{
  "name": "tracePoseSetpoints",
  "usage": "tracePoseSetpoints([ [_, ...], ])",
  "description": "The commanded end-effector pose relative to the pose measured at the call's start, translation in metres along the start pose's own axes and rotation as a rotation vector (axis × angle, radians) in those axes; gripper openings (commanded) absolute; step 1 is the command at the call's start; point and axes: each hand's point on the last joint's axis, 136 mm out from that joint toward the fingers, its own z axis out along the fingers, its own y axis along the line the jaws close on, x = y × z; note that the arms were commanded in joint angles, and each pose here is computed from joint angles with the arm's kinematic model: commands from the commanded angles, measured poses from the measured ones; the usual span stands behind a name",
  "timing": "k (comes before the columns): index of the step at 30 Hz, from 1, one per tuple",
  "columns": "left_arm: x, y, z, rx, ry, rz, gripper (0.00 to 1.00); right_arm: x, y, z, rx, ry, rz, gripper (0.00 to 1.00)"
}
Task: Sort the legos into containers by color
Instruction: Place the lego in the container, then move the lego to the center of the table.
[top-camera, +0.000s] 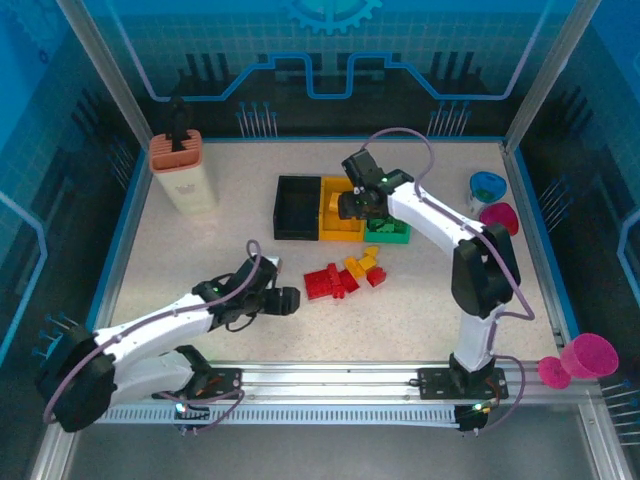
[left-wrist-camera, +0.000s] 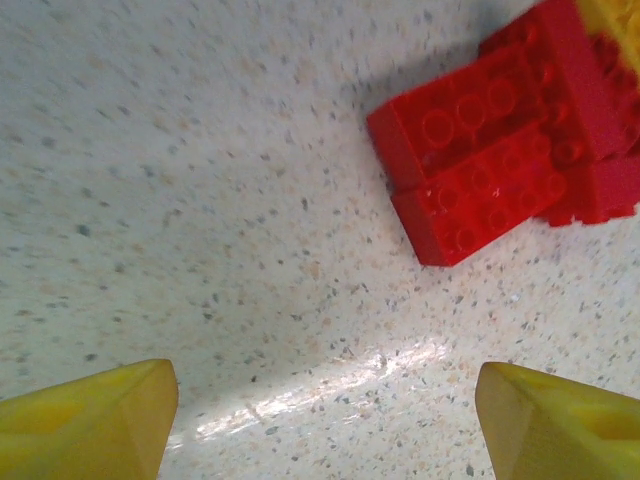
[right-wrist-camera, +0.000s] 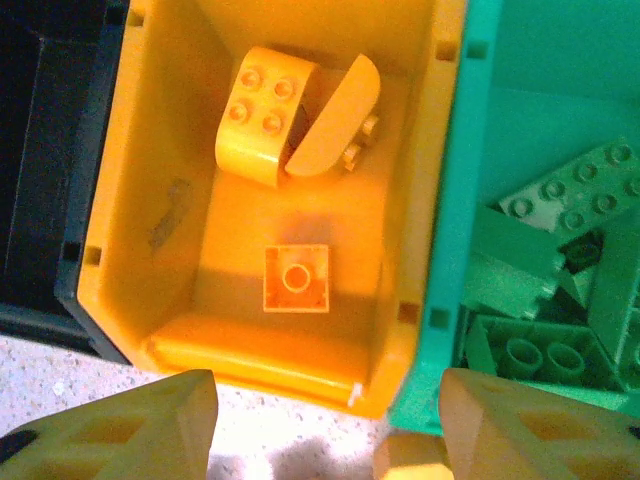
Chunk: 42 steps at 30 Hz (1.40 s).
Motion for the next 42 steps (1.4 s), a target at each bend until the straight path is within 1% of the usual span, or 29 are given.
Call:
tracePoseSetpoints([
  [1, -0.005, -0.026, 0.008, 0.048, 0.038, 0.074, 0.78, 0.002, 0.003, -0.015, -0.029, -0.043, 0.002, 0.61],
  [6, 0.000, -0.042, 0.028, 0.032, 0.087, 0.145, 0.77, 0.014, -0.008, -0.016, -0.028, -0.042, 0.019, 0.62],
  [10, -0.004, -0.052, 0.041, 0.039, 0.092, 0.151, 0.77, 0.023, -0.015, -0.016, -0.036, -0.041, 0.039, 0.61],
  [16, -0.010, -0.054, 0.059, -0.001, 0.109, 0.155, 0.78, 0.033, -0.025, -0.017, -0.037, -0.045, 0.060, 0.61],
  [24, -0.013, -0.063, 0.075, -0.011, 0.128, 0.175, 0.77, 0.043, -0.039, -0.020, -0.039, -0.050, 0.089, 0.62],
  [29, -0.006, -0.082, 0.079, 0.002, 0.156, 0.222, 0.77, 0.048, -0.044, -0.020, -0.044, -0.052, 0.105, 0.62],
  [35, 0.012, -0.108, 0.076, 0.033, 0.177, 0.268, 0.77, 0.050, -0.049, -0.020, -0.047, -0.059, 0.118, 0.62],
  [38, 0.016, -0.115, 0.071, 0.051, 0.171, 0.274, 0.76, 0.051, -0.050, -0.019, -0.048, -0.059, 0.124, 0.61],
  [42, 0.007, -0.119, 0.062, 0.056, 0.124, 0.298, 0.77, 0.055, -0.051, -0.017, -0.051, -0.052, 0.128, 0.61],
])
